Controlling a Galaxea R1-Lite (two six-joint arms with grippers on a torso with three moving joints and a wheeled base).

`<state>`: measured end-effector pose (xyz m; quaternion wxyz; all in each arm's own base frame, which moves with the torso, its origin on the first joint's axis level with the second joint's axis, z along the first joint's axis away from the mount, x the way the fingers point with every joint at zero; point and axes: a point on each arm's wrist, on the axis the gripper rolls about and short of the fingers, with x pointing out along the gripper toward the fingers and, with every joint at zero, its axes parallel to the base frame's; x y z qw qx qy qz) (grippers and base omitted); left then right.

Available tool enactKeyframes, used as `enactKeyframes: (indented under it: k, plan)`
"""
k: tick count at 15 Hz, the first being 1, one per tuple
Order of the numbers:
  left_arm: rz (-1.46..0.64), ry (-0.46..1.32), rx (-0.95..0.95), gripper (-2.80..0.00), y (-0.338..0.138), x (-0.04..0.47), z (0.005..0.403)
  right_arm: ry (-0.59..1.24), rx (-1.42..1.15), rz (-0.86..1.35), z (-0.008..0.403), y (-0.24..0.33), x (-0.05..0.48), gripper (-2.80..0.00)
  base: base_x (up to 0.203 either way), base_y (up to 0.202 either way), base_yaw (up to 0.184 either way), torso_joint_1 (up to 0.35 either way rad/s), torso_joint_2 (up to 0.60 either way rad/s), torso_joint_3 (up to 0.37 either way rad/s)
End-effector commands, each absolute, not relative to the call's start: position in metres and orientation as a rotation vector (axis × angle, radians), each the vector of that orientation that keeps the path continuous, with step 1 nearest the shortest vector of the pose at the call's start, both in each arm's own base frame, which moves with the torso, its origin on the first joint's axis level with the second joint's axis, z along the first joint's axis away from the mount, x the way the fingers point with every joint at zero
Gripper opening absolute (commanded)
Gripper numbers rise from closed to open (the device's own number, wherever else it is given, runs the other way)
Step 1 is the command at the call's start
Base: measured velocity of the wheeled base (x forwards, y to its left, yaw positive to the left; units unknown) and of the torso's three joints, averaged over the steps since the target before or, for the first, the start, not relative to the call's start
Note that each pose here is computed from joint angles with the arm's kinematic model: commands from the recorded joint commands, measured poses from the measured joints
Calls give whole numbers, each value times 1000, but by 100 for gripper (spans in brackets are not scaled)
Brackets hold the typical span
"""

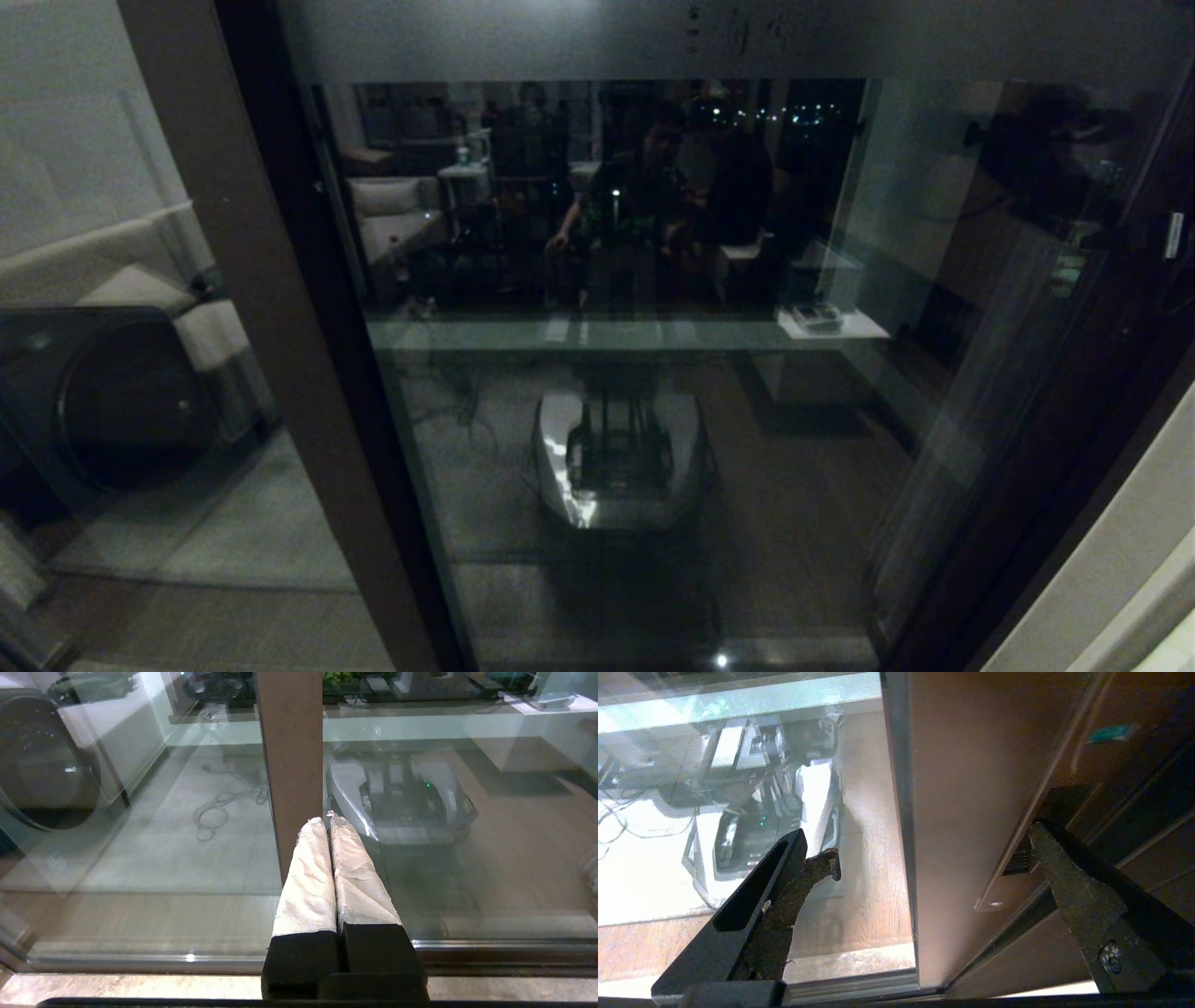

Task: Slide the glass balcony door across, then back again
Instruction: Open the slid door

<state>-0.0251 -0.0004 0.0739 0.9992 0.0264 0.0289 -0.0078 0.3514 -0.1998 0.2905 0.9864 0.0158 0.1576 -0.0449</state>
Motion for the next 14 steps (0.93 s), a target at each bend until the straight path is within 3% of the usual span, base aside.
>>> enactKeyframes:
  k: [1, 14]
  plan:
    - [-15, 58, 53, -280, 0, -25, 74, 320, 34, -80, 289, -198, 353, 0, 0, 0, 0, 0, 0, 0]
    - [-15, 58, 53, -280, 0, -25, 74, 325, 44, -35, 287, -191, 356, 0, 0, 0, 0, 0, 0, 0]
